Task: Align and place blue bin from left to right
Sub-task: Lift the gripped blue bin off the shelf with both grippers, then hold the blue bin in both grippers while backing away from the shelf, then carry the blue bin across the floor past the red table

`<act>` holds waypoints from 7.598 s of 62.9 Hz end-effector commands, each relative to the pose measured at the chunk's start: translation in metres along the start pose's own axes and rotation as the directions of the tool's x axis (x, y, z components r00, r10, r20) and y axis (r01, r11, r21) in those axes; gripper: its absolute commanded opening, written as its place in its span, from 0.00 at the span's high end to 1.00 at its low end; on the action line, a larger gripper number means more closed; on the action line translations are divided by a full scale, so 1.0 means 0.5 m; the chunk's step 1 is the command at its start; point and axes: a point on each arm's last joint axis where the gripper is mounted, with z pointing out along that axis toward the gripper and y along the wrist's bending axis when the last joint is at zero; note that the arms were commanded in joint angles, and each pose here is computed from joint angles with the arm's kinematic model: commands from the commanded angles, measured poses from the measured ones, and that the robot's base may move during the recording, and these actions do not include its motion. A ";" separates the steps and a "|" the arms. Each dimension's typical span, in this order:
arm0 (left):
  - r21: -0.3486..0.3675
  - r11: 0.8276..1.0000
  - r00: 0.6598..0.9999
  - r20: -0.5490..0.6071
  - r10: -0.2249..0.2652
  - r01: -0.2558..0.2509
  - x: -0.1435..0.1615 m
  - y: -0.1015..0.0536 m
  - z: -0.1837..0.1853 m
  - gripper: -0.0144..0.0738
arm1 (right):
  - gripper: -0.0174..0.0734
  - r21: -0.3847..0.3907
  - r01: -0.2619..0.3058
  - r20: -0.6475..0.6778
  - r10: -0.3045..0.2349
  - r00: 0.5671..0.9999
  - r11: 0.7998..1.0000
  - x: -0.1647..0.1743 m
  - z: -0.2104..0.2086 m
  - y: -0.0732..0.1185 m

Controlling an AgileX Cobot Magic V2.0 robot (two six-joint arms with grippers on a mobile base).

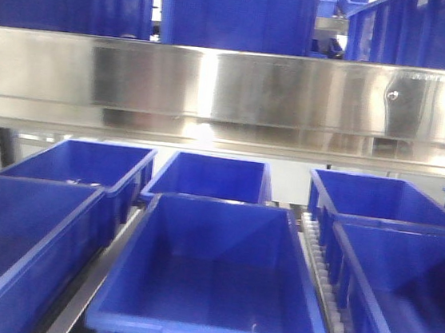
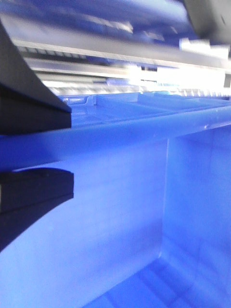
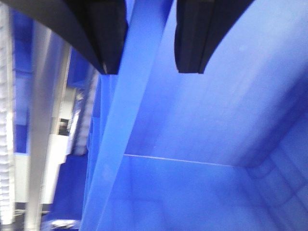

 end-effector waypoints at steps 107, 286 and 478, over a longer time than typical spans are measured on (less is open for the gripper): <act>0.107 0.994 0.994 0.113 -0.003 -0.009 -0.021 -0.030 -0.040 0.96 | 0.98 -0.046 -0.003 0.187 0.011 0.982 0.999 -0.037 -0.025 0.017; 0.107 0.994 0.994 0.113 -0.003 -0.009 -0.021 -0.030 -0.040 0.96 | 0.98 -0.046 -0.003 0.187 0.011 0.982 0.999 -0.037 -0.025 0.017; 0.109 0.994 0.991 0.133 -0.005 -0.010 -0.024 -0.030 -0.040 0.96 | 0.98 -0.046 -0.003 0.187 0.011 0.982 0.999 -0.037 -0.025 0.017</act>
